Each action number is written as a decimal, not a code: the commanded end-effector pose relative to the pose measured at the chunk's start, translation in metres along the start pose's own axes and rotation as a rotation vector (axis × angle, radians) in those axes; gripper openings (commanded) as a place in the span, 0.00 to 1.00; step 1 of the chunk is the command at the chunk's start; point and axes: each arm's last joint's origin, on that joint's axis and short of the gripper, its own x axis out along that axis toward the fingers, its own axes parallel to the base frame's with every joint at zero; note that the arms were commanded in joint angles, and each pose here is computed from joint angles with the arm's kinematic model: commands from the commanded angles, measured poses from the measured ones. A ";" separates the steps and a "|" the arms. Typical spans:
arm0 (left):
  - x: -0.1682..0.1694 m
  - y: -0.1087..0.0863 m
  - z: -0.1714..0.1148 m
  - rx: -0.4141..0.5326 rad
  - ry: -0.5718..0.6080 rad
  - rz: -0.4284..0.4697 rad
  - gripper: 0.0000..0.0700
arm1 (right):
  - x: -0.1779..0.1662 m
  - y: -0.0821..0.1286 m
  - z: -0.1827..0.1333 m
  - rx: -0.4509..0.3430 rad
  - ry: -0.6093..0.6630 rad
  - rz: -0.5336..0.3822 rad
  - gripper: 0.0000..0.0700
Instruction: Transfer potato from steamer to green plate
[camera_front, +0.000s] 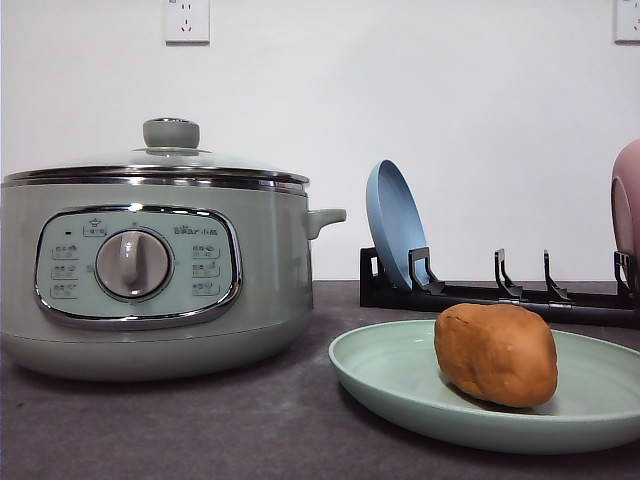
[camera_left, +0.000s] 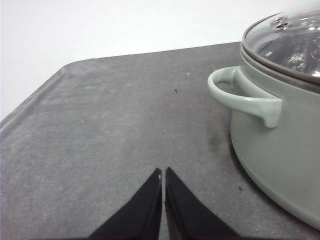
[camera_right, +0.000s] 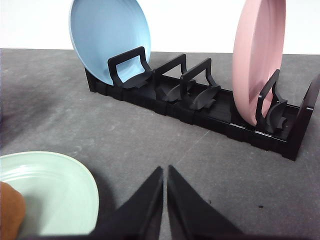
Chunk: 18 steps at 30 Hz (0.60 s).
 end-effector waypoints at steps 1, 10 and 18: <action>0.002 -0.001 -0.007 0.004 0.024 -0.002 0.00 | 0.000 0.000 -0.002 0.014 0.003 0.000 0.00; 0.002 -0.001 -0.007 0.004 0.024 -0.002 0.00 | 0.000 0.000 -0.002 0.014 0.003 0.000 0.00; 0.002 -0.001 -0.007 0.004 0.024 -0.002 0.00 | 0.000 0.000 -0.002 0.014 0.003 0.000 0.00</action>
